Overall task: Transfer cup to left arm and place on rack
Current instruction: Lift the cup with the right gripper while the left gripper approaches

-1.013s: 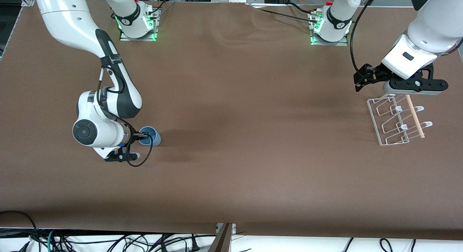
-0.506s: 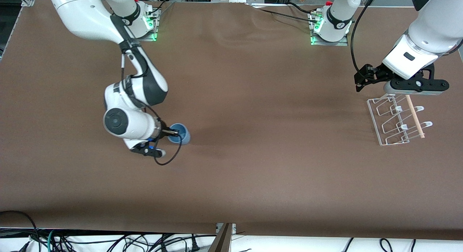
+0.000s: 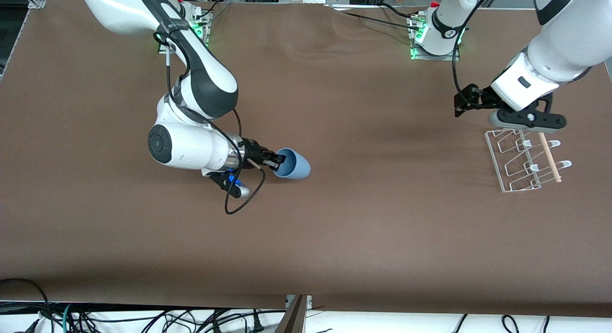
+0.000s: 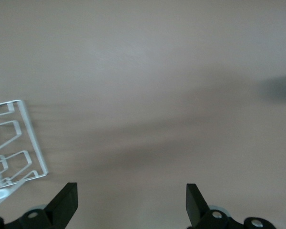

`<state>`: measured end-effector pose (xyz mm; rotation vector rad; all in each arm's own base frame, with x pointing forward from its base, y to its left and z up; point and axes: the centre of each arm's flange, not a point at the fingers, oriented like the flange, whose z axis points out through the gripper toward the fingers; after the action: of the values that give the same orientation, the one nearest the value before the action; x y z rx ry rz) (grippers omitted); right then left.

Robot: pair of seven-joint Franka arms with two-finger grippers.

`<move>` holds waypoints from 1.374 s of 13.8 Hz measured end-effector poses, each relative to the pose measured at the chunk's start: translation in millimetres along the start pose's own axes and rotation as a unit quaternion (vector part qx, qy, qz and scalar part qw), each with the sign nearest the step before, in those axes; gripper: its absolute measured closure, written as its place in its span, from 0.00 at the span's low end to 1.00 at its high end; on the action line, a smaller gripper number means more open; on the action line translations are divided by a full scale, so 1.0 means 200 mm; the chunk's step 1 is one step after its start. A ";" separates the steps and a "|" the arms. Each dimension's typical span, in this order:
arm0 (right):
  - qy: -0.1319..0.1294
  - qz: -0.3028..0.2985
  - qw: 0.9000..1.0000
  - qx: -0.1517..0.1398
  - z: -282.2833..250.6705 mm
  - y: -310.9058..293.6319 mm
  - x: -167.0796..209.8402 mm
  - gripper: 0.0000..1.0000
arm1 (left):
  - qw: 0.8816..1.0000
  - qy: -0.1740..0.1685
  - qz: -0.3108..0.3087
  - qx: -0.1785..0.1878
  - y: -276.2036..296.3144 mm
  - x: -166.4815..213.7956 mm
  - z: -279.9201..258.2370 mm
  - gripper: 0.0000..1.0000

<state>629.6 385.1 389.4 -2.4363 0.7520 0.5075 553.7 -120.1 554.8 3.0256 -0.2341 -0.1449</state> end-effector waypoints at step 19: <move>-0.088 0.099 0.987 0.088 0.13 -0.33 -0.53 0.95 | 0.804 0.197 0.475 -0.298 0.37 0.34 0.40 0.00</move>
<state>581.7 488.8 445.9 -2.1339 0.9265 0.6918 600.7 -211.3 477.6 1.9374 -1.3042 0.4077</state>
